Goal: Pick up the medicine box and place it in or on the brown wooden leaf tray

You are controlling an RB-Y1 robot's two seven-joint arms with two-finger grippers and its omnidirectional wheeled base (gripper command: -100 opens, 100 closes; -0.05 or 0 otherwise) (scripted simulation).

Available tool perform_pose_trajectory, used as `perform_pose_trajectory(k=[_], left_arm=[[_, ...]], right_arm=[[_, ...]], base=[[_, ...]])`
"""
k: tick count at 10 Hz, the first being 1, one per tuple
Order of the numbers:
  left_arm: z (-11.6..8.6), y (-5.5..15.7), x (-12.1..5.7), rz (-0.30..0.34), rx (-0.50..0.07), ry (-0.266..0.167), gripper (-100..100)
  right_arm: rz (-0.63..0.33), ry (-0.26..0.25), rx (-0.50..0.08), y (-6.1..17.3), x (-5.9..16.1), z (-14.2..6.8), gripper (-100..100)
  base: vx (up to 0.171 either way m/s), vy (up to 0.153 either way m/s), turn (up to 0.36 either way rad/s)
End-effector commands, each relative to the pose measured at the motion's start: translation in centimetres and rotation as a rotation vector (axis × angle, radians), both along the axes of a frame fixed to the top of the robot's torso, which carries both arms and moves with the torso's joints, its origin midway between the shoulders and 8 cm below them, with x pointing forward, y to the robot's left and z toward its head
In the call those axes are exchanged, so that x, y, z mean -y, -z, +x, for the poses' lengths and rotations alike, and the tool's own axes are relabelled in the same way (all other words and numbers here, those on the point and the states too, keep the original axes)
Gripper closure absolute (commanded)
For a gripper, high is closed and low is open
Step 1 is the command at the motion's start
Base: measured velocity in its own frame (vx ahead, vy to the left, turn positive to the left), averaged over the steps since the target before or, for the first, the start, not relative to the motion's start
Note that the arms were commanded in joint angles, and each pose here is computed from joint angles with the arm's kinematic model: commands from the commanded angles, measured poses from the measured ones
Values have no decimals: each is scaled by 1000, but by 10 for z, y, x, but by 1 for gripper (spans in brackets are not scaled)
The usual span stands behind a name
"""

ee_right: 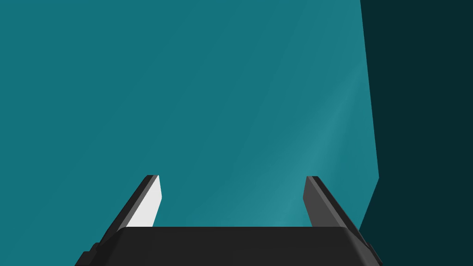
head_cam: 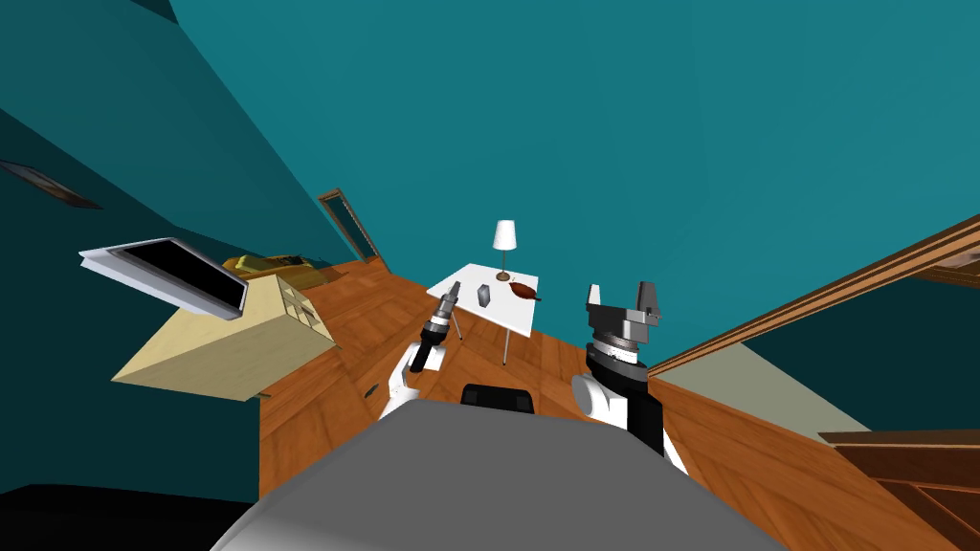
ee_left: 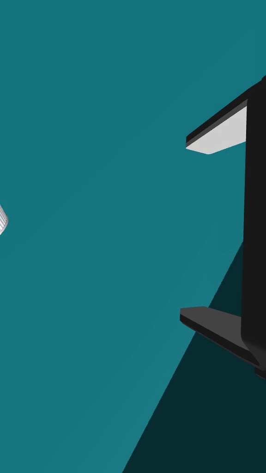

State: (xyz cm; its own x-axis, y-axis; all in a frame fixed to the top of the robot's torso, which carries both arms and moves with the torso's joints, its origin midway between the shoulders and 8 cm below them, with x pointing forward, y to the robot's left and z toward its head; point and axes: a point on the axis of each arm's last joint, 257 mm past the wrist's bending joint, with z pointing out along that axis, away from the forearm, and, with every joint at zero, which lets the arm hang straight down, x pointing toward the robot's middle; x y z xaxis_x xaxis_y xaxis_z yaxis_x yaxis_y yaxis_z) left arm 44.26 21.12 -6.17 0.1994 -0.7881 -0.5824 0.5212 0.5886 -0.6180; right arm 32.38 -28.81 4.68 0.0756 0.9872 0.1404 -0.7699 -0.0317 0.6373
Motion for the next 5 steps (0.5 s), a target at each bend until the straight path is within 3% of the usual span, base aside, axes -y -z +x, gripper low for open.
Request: perform_pose_trajectory(k=[1, 5], left_arm=[[8, 17, 8, 64, -21, -11, -100], [28, 64, 26, 217, -99, -30, -100]], right_arm=[[0, 0, 0, 0, 0, 0, 0], [0, 0, 0, 0, 0, 0, 0]], base=[[21, 42, -22], [30, 21, -13]])
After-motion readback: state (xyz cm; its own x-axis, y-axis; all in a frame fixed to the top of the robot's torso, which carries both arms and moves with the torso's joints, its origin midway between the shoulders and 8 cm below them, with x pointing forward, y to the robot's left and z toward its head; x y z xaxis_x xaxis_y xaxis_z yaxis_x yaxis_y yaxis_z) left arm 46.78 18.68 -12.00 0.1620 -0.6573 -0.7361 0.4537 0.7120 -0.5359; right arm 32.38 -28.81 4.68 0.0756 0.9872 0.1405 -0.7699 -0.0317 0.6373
